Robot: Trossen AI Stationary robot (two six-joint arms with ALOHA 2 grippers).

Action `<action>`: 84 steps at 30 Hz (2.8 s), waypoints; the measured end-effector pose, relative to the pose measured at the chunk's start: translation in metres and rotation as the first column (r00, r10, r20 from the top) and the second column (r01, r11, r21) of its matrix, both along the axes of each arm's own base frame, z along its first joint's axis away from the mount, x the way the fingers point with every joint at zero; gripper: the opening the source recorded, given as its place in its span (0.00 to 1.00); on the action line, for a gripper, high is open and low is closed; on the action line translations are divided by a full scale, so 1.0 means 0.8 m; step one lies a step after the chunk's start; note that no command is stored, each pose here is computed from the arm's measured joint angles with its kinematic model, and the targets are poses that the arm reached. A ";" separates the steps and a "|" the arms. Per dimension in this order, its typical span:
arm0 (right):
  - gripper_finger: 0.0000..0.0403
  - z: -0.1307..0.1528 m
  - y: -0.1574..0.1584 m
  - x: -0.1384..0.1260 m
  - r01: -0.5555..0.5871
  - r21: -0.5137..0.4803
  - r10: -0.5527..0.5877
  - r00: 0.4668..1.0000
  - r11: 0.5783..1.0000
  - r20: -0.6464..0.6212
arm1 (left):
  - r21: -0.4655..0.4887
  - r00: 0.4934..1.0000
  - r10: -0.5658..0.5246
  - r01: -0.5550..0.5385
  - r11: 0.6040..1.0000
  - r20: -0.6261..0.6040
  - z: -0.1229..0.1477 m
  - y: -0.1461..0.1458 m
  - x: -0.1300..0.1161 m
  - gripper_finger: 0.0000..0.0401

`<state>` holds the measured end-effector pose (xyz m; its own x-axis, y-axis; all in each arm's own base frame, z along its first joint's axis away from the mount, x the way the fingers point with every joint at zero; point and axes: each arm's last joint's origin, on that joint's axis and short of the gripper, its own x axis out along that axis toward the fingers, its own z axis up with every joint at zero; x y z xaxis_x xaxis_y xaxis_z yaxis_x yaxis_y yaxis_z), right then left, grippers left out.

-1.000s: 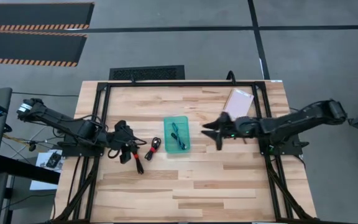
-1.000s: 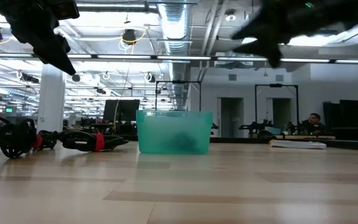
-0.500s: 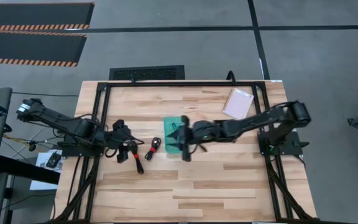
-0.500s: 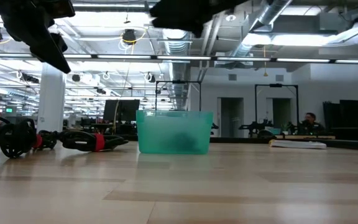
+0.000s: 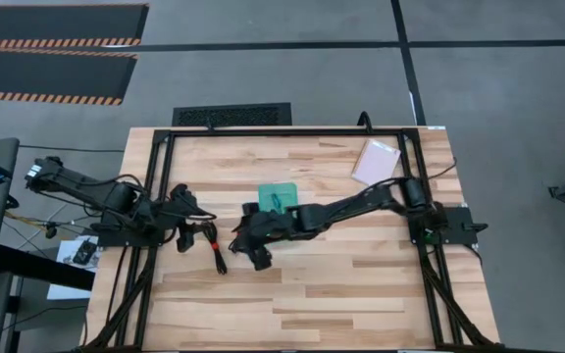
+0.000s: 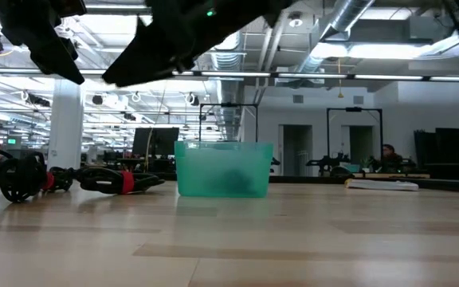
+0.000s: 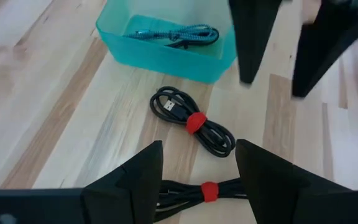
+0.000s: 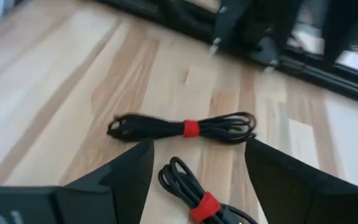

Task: Pick and place USB-C Cables
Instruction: Put the right black charger cable into the green bin

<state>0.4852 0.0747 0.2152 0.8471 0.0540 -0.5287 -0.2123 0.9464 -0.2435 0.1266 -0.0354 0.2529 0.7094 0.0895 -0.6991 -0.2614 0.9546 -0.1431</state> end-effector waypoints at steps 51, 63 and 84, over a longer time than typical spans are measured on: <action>0.07 -0.028 -0.005 0.068 0.071 -0.155 -0.084 0.993 0.985 -0.081 | 0.089 0.999 0.049 -0.049 0.995 0.009 0.000 0.004 -0.002 0.47; 0.07 0.158 -0.067 -0.037 0.149 -0.205 -0.180 0.974 0.967 -0.138 | 0.112 0.978 0.114 -0.135 0.985 0.172 0.019 0.019 -0.033 0.47; 0.07 0.208 -0.046 -0.251 0.020 0.268 -0.209 0.682 0.963 0.700 | 0.384 0.678 -0.233 -0.079 0.920 0.697 0.071 0.002 0.013 0.47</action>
<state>0.2842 0.0380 0.3814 0.9654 -0.0357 0.2583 0.0517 0.9971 -0.0557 0.1371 -0.0339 0.3099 0.9848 0.1378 0.1054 -0.1482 0.9841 0.0981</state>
